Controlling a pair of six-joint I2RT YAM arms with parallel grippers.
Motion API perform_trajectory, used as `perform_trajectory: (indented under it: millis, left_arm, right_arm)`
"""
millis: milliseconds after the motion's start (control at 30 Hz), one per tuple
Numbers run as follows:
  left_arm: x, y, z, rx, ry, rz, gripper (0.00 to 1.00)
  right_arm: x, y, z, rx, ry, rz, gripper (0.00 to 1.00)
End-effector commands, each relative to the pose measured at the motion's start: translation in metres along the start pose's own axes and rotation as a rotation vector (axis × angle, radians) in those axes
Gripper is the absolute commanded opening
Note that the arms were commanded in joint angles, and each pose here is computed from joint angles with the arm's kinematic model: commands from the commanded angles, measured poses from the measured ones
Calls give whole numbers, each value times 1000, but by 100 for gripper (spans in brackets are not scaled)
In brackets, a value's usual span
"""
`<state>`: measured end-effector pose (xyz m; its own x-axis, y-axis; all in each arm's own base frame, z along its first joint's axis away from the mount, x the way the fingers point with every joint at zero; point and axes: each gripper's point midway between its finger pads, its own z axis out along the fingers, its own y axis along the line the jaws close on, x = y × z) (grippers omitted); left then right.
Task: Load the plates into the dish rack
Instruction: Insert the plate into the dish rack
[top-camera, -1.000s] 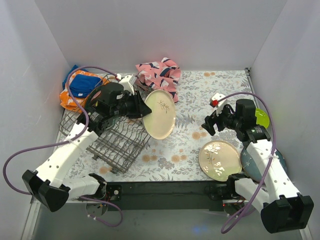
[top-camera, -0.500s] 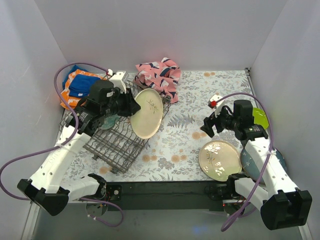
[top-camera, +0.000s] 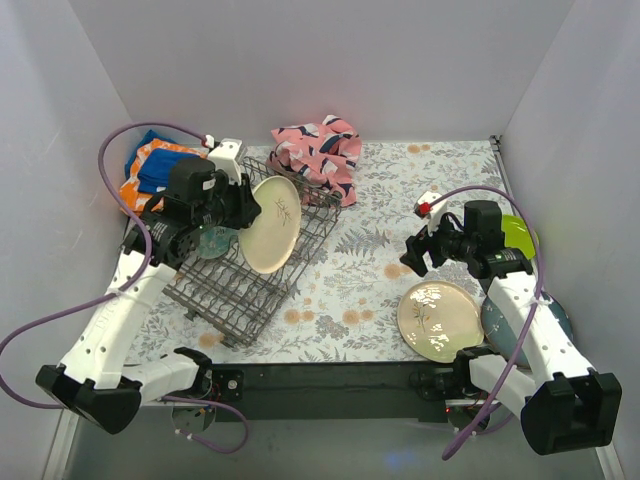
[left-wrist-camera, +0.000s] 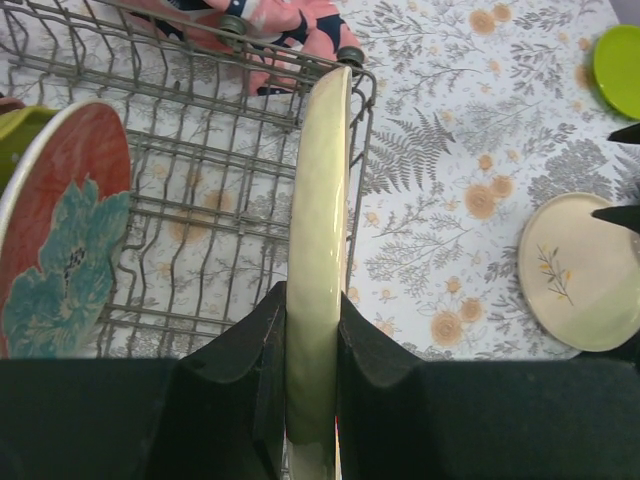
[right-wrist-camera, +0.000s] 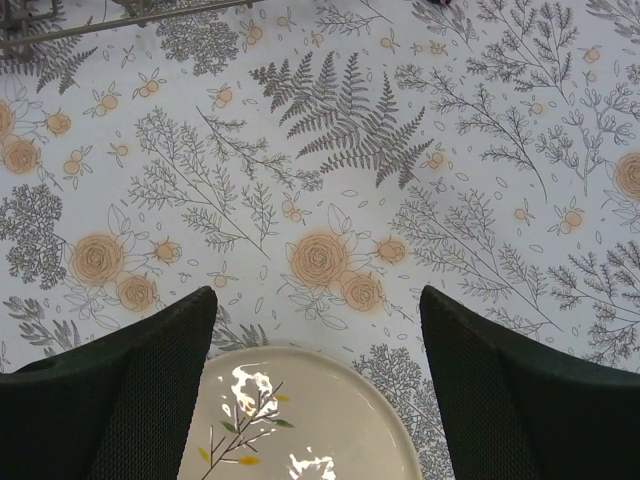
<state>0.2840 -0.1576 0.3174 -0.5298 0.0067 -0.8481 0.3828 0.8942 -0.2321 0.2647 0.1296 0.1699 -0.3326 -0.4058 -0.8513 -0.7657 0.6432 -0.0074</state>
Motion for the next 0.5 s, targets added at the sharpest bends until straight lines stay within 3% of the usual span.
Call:
perform_trajectory:
  millis: [0, 467]
  left_arm:
    - [-36, 11, -11, -32, -164, 52, 0]
    - [-16, 68, 14, -182, -121, 144, 0]
  right_arm:
    - [-2, 1, 2, -16, -18, 4, 87]
    - [6, 0, 7, -21, 6, 18, 87]
